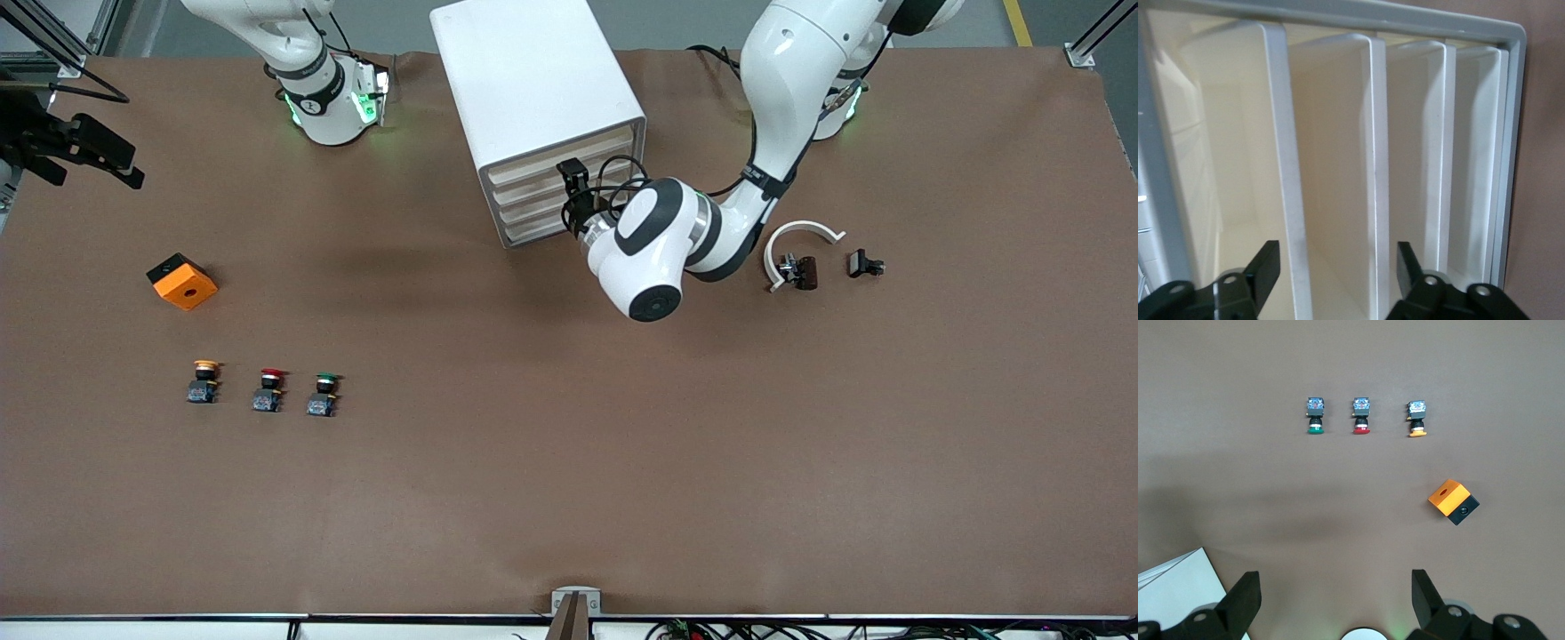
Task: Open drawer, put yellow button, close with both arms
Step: 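Grasp the drawer handle with the left gripper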
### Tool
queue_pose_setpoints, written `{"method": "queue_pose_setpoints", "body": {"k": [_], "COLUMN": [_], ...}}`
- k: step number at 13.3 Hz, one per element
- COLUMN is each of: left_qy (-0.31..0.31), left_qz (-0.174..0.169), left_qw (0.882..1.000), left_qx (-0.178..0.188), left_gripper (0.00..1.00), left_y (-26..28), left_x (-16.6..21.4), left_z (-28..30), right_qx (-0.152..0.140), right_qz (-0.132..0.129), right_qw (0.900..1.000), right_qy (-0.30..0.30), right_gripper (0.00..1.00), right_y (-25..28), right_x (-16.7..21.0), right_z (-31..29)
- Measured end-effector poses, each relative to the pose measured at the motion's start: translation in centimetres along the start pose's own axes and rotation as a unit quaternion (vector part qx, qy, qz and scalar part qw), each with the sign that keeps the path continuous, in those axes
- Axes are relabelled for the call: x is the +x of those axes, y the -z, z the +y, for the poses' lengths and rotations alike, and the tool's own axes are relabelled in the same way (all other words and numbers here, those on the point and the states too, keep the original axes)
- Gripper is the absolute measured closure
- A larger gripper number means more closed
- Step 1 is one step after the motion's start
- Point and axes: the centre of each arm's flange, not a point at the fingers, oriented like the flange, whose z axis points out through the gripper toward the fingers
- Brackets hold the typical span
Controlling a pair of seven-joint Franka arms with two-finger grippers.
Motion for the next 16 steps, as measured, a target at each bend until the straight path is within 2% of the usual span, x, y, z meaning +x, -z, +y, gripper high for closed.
{"method": "queue_pose_setpoints", "body": {"k": [1,3,4,11,12,14,16], "left_qy": [0.000,0.002,0.003,0.000,0.000,0.003,0.010], "left_qz": [-0.005,-0.017,-0.020,-0.013,-0.012,-0.013,-0.013], "left_qw": [1.000,1.000,0.999,0.998,0.998,0.998,0.998], "left_qx": [0.006,0.024,0.032,0.055,0.055,0.061,0.062], "left_gripper": [0.26,0.44,0.48,0.53,0.59,0.85,0.86], "left_y": [0.2,-0.1,-0.5,-2.7,-2.7,-2.8,-2.8], "left_x": [0.1,-0.2,-0.4,-1.2,-1.2,-1.2,-1.1], "left_z": [0.0,0.0,0.2,-0.4,-0.4,-0.3,-0.2], "right_qx": [0.000,0.000,0.000,0.000,0.000,0.000,0.000], "right_qz": [0.000,0.000,0.000,0.000,0.000,0.000,0.000], "right_qw": [1.000,1.000,1.000,1.000,1.000,1.000,1.000], "right_qy": [0.000,0.000,0.000,0.000,0.000,0.000,0.000], "right_gripper": [0.00,0.00,0.00,0.00,0.00,0.00,0.00], "right_y": [0.0,0.0,0.0,0.0,0.0,0.0,0.0], "right_x": [0.0,0.0,0.0,0.0,0.0,0.0,0.0], "right_z": [0.0,0.0,0.0,0.0,0.0,0.0,0.0]}}
